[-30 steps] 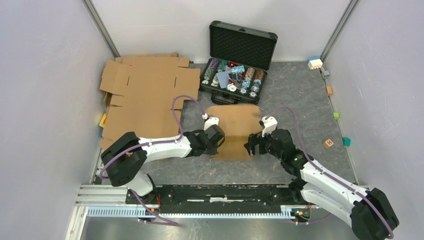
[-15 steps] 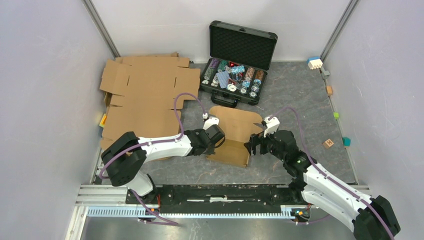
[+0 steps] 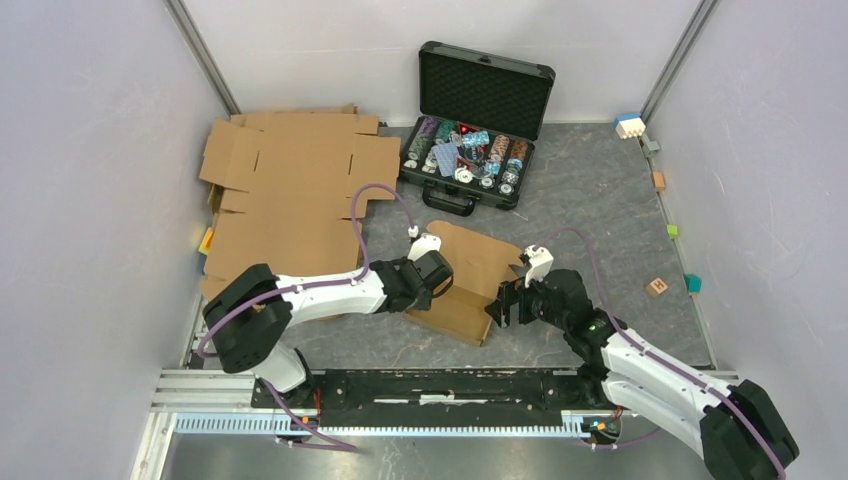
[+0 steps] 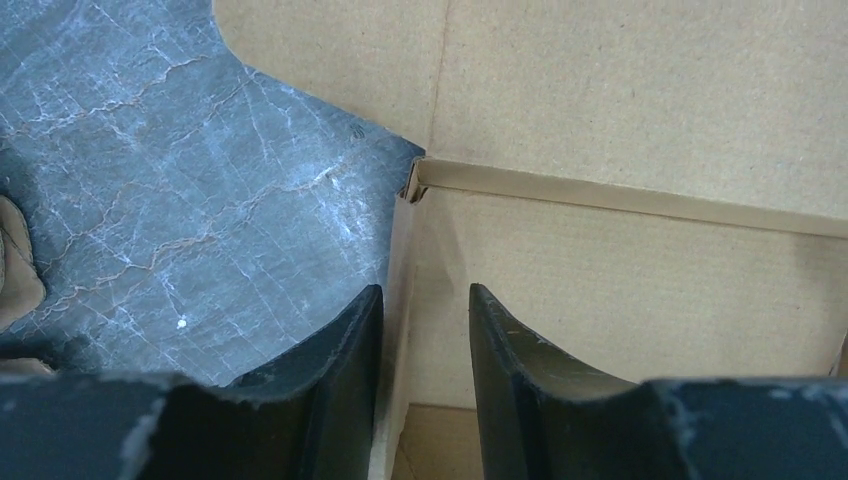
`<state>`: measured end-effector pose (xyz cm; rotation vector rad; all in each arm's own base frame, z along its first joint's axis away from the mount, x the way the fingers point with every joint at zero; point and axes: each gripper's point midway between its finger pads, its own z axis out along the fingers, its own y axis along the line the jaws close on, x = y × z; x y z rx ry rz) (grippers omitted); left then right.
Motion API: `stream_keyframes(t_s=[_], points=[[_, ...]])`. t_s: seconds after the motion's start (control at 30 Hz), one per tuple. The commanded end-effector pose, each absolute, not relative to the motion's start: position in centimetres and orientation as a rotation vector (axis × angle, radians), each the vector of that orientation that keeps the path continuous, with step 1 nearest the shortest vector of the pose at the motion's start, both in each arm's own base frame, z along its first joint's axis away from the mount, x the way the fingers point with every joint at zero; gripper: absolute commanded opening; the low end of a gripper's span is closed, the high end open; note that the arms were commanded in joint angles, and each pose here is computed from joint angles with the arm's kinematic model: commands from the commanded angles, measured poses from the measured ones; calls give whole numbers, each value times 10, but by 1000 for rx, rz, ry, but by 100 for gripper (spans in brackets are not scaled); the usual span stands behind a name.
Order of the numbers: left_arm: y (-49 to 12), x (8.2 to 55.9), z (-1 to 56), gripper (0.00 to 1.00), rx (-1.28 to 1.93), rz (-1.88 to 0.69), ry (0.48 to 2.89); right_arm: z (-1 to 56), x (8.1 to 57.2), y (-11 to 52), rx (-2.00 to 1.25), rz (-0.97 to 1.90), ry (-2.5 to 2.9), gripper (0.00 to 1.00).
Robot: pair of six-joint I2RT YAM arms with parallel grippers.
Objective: Fold the paper box
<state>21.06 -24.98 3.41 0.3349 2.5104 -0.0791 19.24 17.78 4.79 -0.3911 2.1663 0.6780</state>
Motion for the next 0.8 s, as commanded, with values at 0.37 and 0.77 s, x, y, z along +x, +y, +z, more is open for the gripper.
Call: stream_keyframes(t_s=[0.37,0.77], points=[[-247,228,40,17,377,54,2453,61,192,188,-407,753,2105,97],[-235,229,31,2,331,171,2420,85,198,184,-397,721,2062,98]])
